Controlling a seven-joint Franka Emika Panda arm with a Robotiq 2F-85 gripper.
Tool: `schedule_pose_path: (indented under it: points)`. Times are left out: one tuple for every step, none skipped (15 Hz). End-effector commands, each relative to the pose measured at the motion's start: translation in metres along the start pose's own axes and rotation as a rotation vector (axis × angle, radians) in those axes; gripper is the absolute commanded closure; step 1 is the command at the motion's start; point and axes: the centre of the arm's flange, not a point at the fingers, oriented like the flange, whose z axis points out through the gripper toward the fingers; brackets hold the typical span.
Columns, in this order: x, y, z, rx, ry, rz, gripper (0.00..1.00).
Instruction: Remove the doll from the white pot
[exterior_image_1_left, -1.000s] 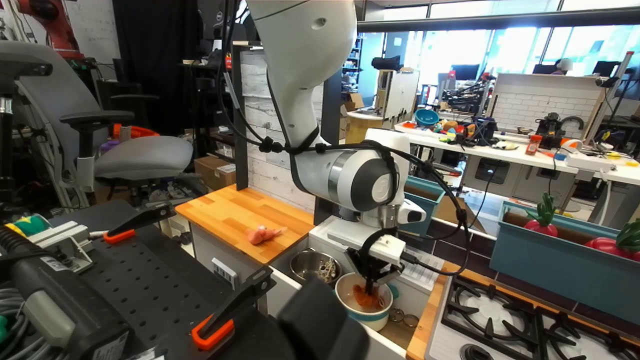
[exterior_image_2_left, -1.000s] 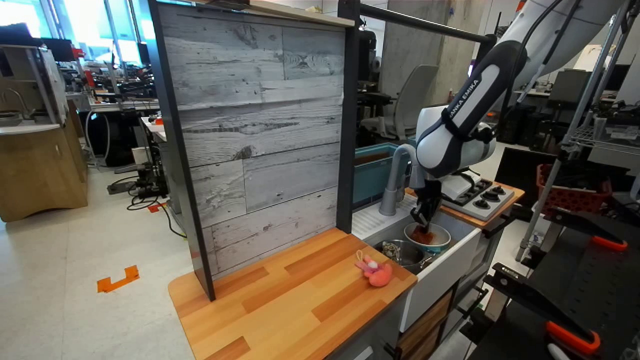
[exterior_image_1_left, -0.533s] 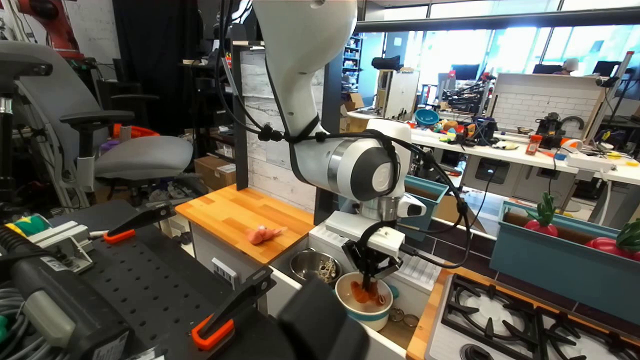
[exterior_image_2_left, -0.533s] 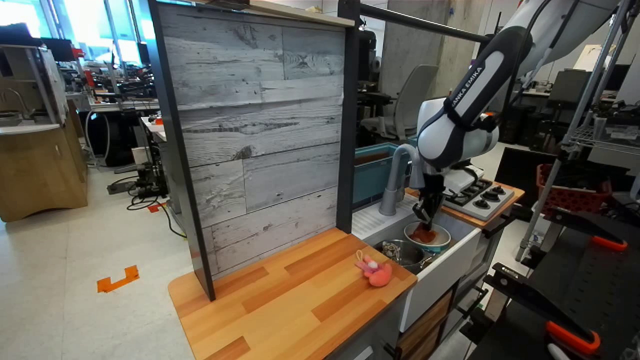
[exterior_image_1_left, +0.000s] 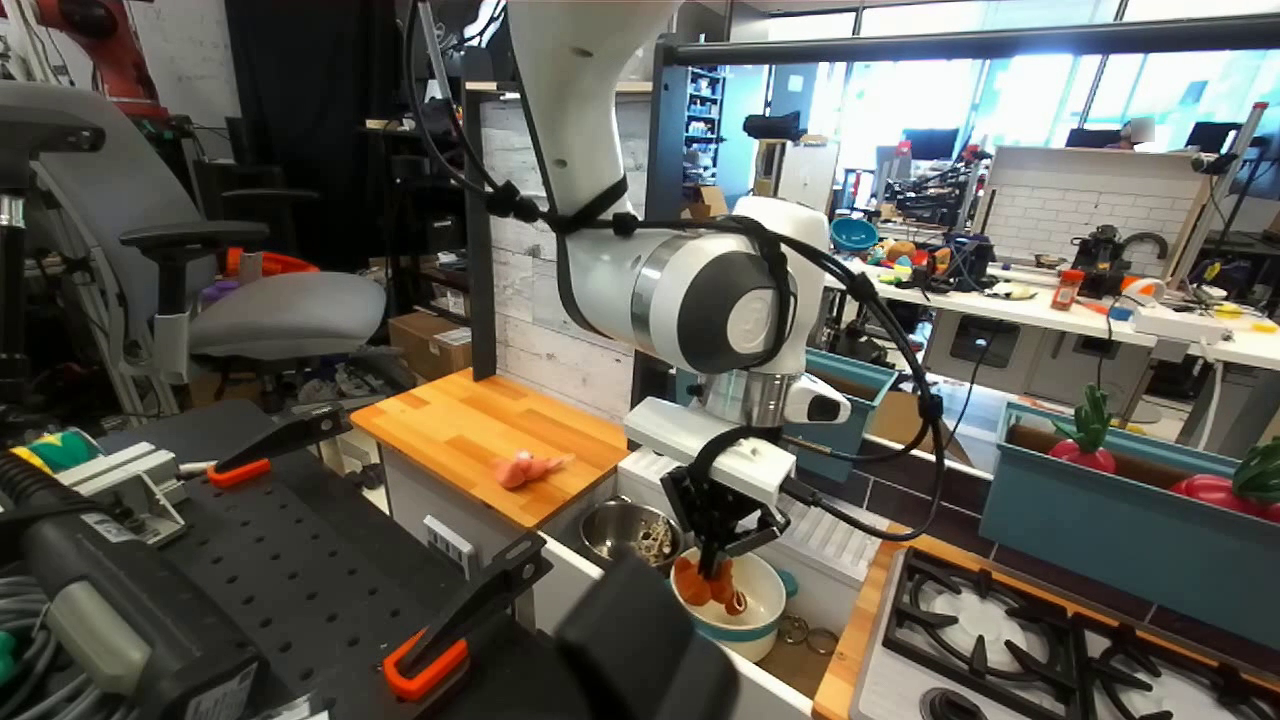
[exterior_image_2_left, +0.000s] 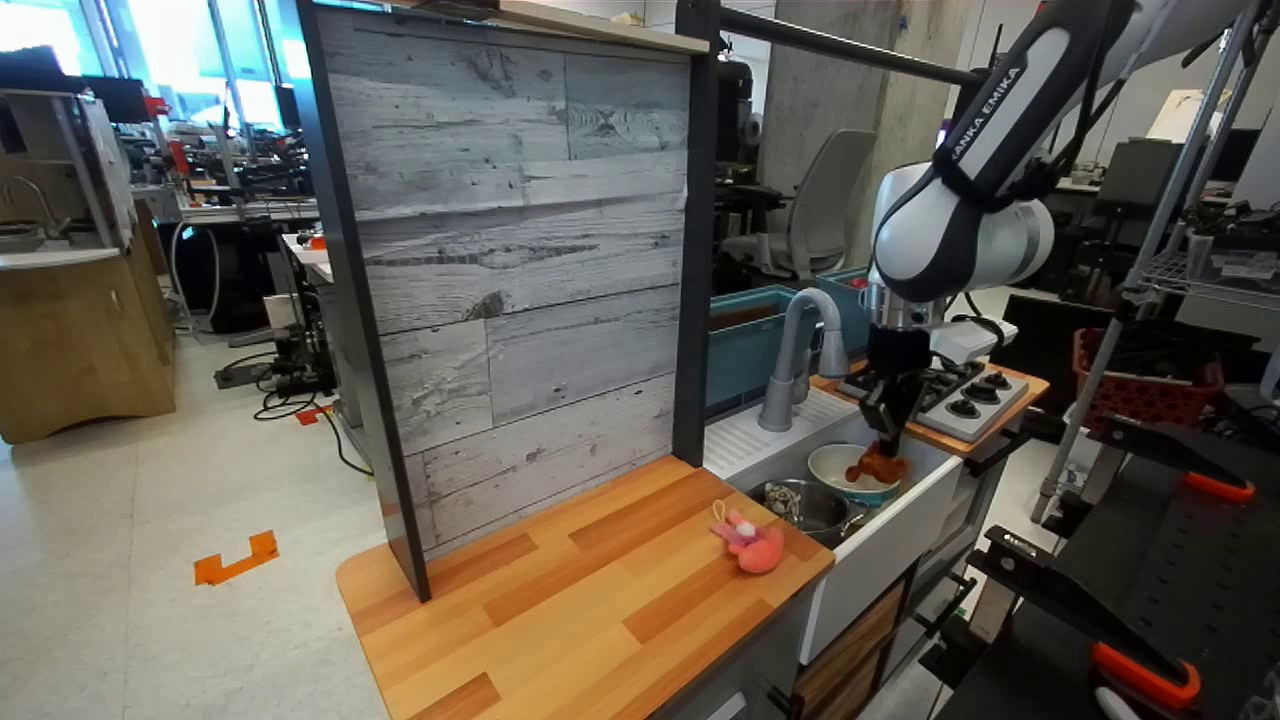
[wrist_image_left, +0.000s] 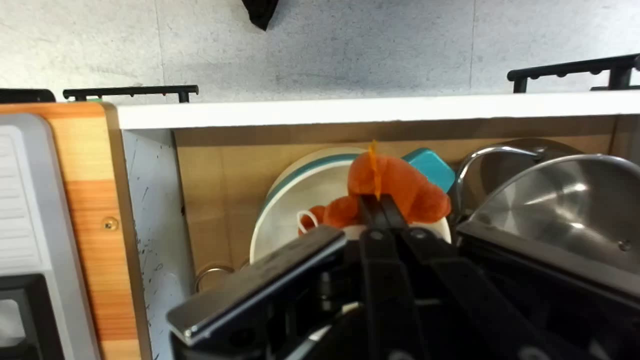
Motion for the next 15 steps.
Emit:
schedule_pose_path:
  points:
    - [-0.038,-0.001,-0.035,0.059,0.047,0.016,1.00]
    - [-0.043,-0.002,-0.042,0.065,0.063,0.018,1.00]
    - [-0.048,-0.006,-0.053,0.067,0.082,0.012,1.00]
    - [-0.051,-0.011,-0.063,0.065,0.099,0.006,1.00]
    - [-0.054,-0.019,-0.073,0.062,0.116,-0.003,1.00]
    - [-0.057,-0.029,-0.085,0.061,0.128,-0.014,1.00]
    - [-0.060,-0.041,-0.096,0.059,0.133,-0.025,1.00]
    - [-0.063,-0.053,-0.106,0.061,0.131,-0.040,1.00]
    - [-0.064,-0.067,-0.115,0.066,0.129,-0.063,1.00]
    - [-0.066,-0.080,-0.123,0.066,0.130,-0.087,1.00]
    - [-0.066,-0.097,-0.128,0.060,0.131,-0.118,1.00]
    - [-0.066,-0.112,-0.133,0.058,0.131,-0.145,1.00]
    - [-0.064,-0.130,-0.138,0.057,0.131,-0.170,1.00]
    - [-0.063,-0.146,-0.142,0.060,0.136,-0.195,1.00]
    - [-0.060,-0.164,-0.147,0.060,0.146,-0.215,1.00]
